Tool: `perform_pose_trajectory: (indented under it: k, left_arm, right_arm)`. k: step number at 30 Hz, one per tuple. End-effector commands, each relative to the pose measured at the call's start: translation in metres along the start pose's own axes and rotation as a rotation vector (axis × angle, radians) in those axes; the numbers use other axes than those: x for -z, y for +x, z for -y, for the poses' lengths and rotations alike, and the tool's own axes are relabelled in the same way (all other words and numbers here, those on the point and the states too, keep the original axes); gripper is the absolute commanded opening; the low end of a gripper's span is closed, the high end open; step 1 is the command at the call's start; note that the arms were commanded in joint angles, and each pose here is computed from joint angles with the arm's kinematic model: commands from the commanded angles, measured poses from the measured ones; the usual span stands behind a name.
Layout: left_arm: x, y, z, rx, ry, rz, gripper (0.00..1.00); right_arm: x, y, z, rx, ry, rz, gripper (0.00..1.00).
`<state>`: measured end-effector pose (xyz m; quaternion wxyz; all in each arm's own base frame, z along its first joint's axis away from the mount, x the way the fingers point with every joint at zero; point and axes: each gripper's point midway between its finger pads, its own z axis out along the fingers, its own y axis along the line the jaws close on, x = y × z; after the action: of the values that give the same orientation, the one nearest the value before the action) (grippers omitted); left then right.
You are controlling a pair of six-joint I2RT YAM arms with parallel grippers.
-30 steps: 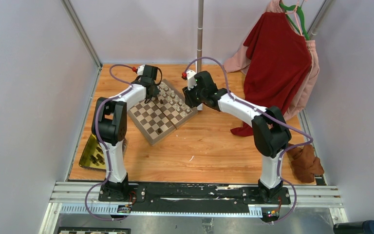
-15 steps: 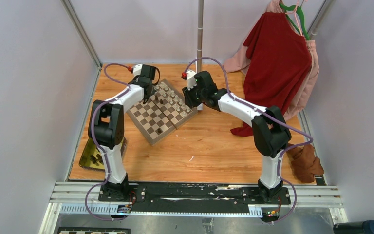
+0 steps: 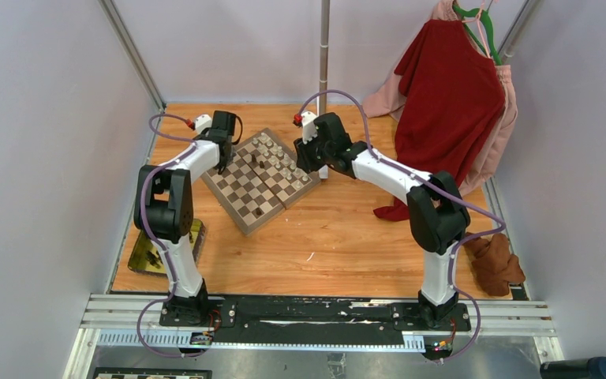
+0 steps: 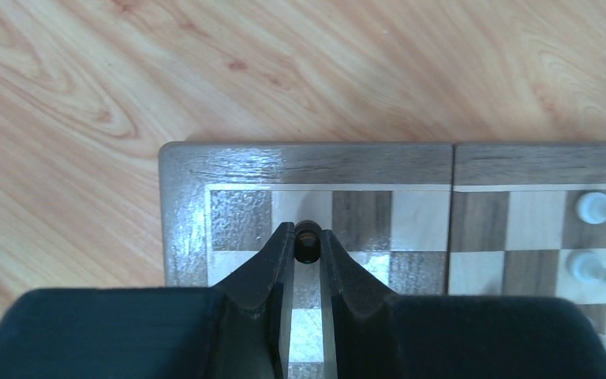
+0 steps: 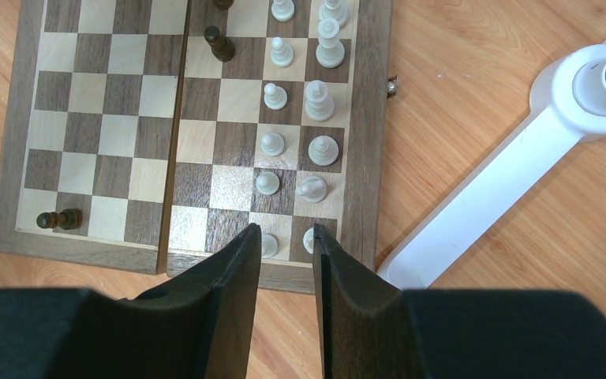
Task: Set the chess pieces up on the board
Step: Place the chess piece on the chessboard.
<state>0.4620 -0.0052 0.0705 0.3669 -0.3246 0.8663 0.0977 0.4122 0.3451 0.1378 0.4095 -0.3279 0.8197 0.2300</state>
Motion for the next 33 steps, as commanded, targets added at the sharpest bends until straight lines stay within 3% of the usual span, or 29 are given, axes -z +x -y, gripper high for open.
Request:
perform_pose_trajectory:
  k: [1,9,13,18,25,33]
  left_arm:
    - [0.005,-0.006,-0.016,0.038,-0.048,0.016,0.0]
    - [-0.001,-0.004,-0.02,0.042,-0.063,0.005,0.0]
    - [-0.003,-0.004,-0.018,0.041,-0.06,0.0,0.05]
    - [-0.005,-0.002,-0.017,0.028,-0.053,-0.007,0.15]
    - [-0.005,-0.002,-0.015,0.022,-0.044,-0.004,0.41]
    - [0.002,-0.012,-0.016,0.028,-0.04,0.018,0.49]
  right_arm:
    - [-0.003,-0.009,0.004,-0.022,-0.008,0.018,0.35]
    - [-0.005,-0.008,0.004,-0.019,-0.007,0.013,0.35]
    - [-0.006,-0.009,0.005,-0.019,-0.008,0.012,0.35]
    - [-0.007,-0.006,0.005,-0.019,-0.01,0.004,0.35]
    - [-0.007,-0.004,0.004,-0.019,-0.012,0.0,0.35]
    - [-0.004,-0.003,0.003,-0.021,-0.014,0.001,0.35]
